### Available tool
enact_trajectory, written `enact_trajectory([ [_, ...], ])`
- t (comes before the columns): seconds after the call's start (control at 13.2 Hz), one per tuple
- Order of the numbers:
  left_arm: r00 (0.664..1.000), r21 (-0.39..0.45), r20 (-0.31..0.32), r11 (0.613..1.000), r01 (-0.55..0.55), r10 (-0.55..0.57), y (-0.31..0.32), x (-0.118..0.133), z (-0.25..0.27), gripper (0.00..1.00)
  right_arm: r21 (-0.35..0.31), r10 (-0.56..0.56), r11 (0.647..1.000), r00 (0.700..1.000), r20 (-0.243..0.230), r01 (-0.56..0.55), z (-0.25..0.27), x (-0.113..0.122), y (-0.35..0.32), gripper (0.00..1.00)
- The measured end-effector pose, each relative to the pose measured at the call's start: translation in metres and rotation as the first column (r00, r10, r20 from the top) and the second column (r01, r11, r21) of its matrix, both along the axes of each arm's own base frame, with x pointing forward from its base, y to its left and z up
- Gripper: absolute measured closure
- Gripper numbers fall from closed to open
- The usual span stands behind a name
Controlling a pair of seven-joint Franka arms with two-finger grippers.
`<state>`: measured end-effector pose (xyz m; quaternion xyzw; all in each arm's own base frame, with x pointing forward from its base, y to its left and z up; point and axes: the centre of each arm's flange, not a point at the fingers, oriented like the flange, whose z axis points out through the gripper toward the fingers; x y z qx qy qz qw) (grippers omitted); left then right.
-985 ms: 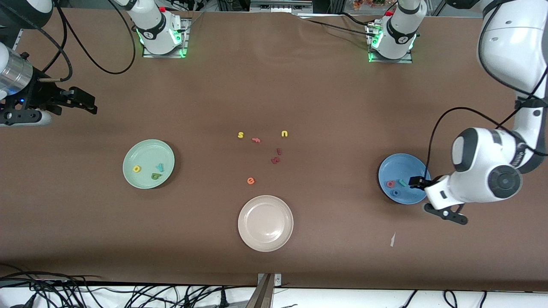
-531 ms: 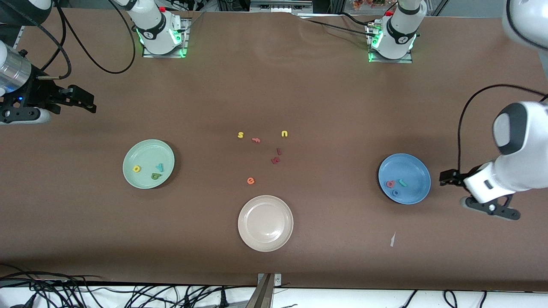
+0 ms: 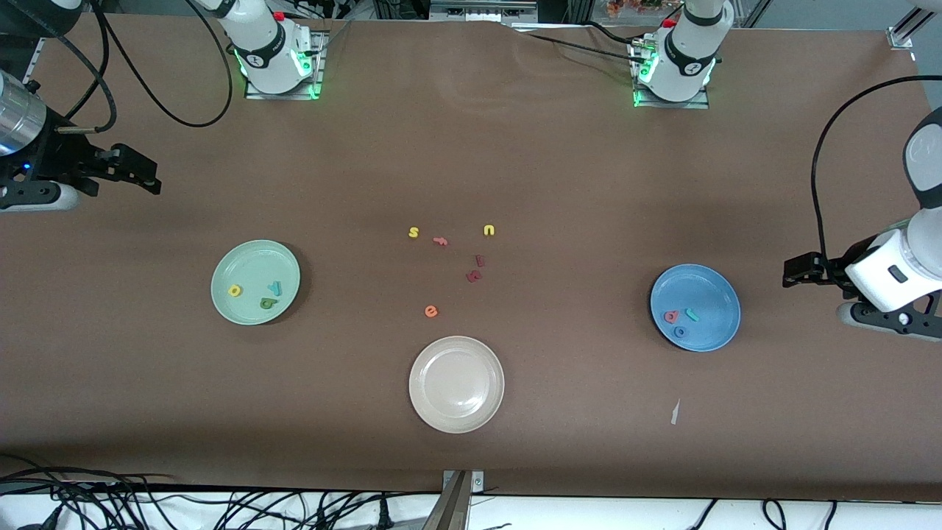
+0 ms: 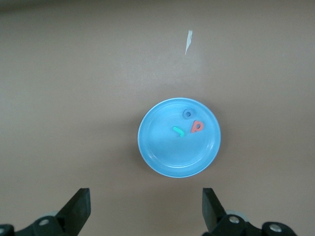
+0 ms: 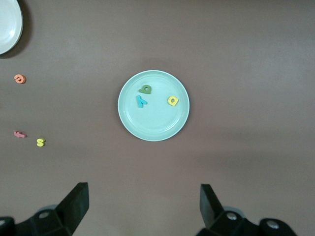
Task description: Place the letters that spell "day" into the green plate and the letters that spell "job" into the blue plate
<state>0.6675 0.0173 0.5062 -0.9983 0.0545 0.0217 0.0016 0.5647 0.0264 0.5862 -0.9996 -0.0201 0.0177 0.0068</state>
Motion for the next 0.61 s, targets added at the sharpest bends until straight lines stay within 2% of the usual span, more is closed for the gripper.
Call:
enact_trajectory([
  [0.23,0.996,0.009,0.027,0.997,-0.081,0.081,-0.018,-0.017,0.037,0.0,-0.001,0.001,1.0,1.0,-0.007,-0.001,-0.001,-0.001,0.0,0.0],
  [0.38,0.993,-0.021,0.014,0.993,-0.113,0.114,-0.021,-0.036,0.065,0.0,-0.001,0.001,1.0,1.0,-0.008,-0.001,-0.001,-0.001,0.001,0.0],
  [0.61,0.99,-0.051,0.03,0.989,-0.138,0.139,-0.015,-0.07,0.112,0.0,-0.003,0.002,1.0,1.0,-0.009,-0.002,-0.001,-0.001,0.001,0.0],
])
